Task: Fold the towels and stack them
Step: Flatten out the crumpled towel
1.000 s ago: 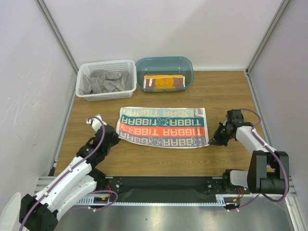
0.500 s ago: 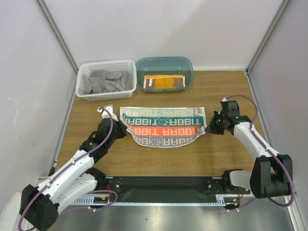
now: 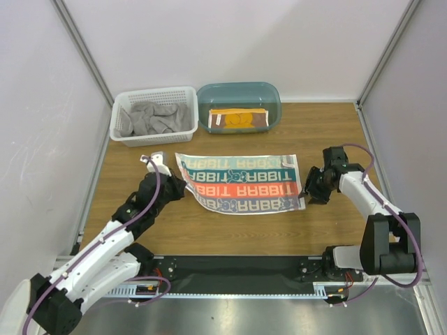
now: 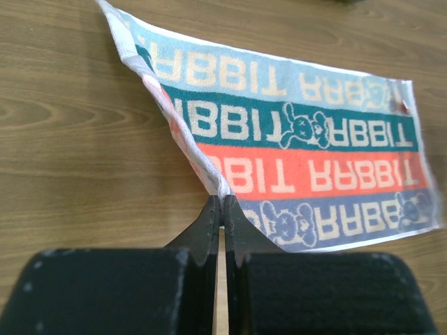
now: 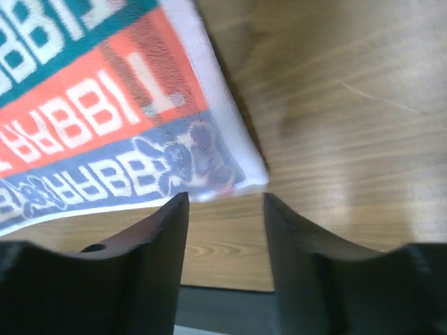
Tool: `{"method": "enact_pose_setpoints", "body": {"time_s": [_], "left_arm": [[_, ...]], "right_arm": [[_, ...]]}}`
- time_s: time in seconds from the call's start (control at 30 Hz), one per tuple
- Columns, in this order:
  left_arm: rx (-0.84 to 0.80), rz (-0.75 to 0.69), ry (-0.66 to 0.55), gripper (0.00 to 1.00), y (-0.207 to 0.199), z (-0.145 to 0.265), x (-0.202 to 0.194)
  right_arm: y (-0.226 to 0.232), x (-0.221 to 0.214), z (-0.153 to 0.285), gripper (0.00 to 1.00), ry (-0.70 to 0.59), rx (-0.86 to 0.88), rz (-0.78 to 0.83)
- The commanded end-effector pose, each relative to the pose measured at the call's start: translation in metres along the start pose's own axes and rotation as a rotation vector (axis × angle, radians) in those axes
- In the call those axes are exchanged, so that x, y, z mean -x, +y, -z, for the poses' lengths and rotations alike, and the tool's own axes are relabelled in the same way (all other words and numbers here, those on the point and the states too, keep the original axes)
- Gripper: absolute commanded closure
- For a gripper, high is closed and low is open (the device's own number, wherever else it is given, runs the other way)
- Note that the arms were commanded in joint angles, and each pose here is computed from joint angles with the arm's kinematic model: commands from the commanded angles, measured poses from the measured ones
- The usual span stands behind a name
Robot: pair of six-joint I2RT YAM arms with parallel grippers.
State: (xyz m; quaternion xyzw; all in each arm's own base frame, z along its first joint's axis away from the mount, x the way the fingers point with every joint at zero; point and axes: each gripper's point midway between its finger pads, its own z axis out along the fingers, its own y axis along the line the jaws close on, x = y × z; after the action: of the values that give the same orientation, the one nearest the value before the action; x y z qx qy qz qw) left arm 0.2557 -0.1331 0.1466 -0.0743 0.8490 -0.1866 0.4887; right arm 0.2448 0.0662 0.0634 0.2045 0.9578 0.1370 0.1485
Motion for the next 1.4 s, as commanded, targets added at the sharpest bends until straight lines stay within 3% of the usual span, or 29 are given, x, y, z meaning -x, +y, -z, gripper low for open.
{"method": "enact_pose_setpoints", "body": {"time_s": [0.0, 0.13, 0.17, 0.3, 0.4, 0.67, 0.97, 1.13, 1.37], "left_arm": [[0.018, 0.053, 0.008, 1.0, 0.006, 0.006, -0.008], [0.01, 0.128, 0.028, 1.0, 0.008, 0.009, -0.022], [0.014, 0.142, 0.034, 1.0, 0.009, 0.009, -0.026], [0.021, 0.177, 0.091, 1.0, 0.011, 0.011, -0.048], [0.049, 0.186, 0.133, 1.0, 0.015, 0.014, -0.064], [0.188, 0.352, 0.211, 0.99, 0.046, 0.022, -0.117], [0.184, 0.333, 0.244, 1.0, 0.063, 0.033, -0.141], [0.16, 0.33, 0.24, 1.0, 0.064, 0.034, -0.145], [0.151, 0.317, 0.23, 1.0, 0.065, 0.034, -0.144]], "right_arm": [[0.004, 0.009, 0.016, 0.46, 0.029, 0.02, -0.055], [0.039, 0.051, 0.045, 0.36, -0.09, 0.077, 0.038], [0.056, 0.077, 0.063, 0.33, -0.177, 0.082, 0.087], [0.122, 0.102, 0.077, 0.28, -0.229, 0.157, 0.228], [0.18, 0.107, 0.062, 0.28, -0.213, 0.263, 0.297], [0.317, 0.051, 0.005, 0.28, -0.102, 0.404, 0.554], [0.429, -0.038, -0.03, 0.29, -0.04, 0.565, 0.735], [0.456, -0.081, -0.055, 0.29, -0.029, 0.592, 0.779], [0.463, -0.097, -0.078, 0.3, -0.053, 0.569, 0.784]]}}
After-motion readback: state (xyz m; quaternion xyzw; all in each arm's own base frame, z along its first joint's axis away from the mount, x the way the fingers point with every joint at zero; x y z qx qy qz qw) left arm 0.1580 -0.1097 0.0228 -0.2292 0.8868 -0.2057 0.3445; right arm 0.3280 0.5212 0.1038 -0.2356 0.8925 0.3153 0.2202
